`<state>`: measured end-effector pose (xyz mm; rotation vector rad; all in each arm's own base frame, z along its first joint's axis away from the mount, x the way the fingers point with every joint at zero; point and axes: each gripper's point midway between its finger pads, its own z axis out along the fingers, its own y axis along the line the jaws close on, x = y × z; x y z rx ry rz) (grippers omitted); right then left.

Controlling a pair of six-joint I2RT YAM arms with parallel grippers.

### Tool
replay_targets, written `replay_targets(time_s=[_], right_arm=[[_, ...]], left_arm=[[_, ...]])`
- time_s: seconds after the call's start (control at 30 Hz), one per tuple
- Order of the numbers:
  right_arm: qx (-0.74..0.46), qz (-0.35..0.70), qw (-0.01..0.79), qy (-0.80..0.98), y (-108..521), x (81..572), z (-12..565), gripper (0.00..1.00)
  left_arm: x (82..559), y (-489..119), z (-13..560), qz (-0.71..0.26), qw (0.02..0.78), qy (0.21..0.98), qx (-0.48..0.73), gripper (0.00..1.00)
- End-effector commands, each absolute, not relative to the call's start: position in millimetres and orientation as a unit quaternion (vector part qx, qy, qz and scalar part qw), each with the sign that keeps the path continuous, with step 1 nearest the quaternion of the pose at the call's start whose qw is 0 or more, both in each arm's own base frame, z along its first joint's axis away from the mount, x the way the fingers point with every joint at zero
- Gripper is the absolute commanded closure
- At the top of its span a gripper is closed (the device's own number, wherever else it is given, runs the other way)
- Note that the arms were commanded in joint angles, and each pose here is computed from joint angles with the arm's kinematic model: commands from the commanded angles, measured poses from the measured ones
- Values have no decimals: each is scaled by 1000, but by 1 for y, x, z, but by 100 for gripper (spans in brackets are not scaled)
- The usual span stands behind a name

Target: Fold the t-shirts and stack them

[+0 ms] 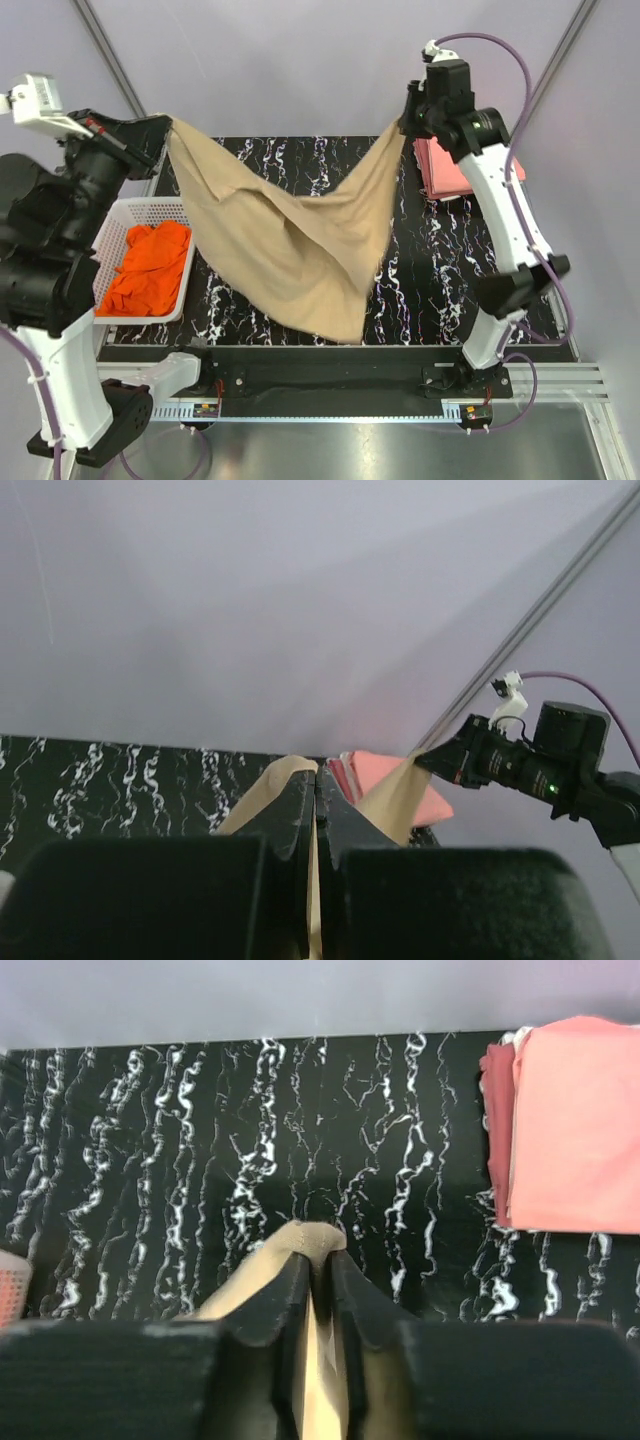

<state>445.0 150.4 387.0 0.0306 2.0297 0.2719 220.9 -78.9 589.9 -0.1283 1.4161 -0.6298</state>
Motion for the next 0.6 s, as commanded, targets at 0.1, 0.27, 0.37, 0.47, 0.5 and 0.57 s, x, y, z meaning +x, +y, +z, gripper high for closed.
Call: replay_targets(time_s=[0.1,0.27,0.37,0.47,0.5,0.57], right_arm=[[28,107,437,893,153,467,331,20],[39,127,340,931,161,434,252,11],[48,214,297,929,186,400,221,11],[44,285,273,918,221,374,203,13],[23,292,262,919,244,362,194,14],[2,282,241,929,269,357,171,16]], left_arm=[[286,-75,505,-223,652,720,-85,100],[321,-76,371,-183,531,819,-118,100],[324,-68,333,-167,503,836,-143,100],[327,-63,319,-163,495,839,-157,100],[327,-63,318,-164,493,839,-160,100],[330,-63,317,-163,492,840,-161,100]])
